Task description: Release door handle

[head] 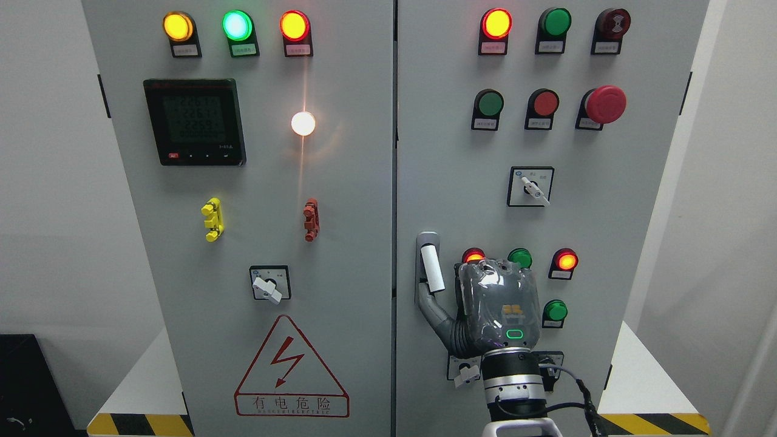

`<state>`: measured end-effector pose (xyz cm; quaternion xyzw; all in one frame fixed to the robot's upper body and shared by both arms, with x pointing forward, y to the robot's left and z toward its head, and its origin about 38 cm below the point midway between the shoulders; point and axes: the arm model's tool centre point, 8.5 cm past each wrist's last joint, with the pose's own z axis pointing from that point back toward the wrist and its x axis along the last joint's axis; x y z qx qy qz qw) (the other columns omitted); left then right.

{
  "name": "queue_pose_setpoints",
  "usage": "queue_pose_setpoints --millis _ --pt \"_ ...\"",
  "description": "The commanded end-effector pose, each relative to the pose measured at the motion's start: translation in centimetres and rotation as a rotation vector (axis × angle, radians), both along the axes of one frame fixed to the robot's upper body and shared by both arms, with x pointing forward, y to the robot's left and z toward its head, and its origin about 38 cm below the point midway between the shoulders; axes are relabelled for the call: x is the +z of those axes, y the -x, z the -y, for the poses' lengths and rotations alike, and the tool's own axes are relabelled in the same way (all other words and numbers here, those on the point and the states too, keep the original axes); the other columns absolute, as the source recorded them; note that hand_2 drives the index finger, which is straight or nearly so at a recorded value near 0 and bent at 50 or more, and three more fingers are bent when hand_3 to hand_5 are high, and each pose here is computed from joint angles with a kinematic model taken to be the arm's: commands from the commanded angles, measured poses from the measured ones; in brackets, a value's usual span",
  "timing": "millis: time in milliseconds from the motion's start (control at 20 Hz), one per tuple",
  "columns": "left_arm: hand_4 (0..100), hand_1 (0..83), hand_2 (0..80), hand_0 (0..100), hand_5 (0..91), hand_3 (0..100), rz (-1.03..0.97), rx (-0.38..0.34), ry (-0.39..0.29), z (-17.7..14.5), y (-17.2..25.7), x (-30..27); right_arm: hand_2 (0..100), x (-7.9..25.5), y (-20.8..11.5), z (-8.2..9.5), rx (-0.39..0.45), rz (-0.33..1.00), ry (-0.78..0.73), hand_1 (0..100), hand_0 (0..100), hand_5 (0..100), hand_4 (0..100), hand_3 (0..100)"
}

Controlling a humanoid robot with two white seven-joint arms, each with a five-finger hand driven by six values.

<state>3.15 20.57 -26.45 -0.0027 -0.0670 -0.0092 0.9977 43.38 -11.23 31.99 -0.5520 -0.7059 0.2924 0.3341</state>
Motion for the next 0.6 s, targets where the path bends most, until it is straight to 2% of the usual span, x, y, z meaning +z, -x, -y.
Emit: queue_pose_setpoints --millis 0,551 --pt "0 55.6 0.0 12 0.0 0 -0.016 0.0 0.0 0.0 1.07 -0.04 95 0.18 0.15 0.12 -0.004 0.007 -0.005 32 48 100 100 100" --pt "0 55.6 0.0 12 0.0 0 -0.016 0.0 0.0 0.0 1.07 -0.04 95 0.17 0.36 0.2 -0.006 0.014 -0.009 32 49 100 100 100"
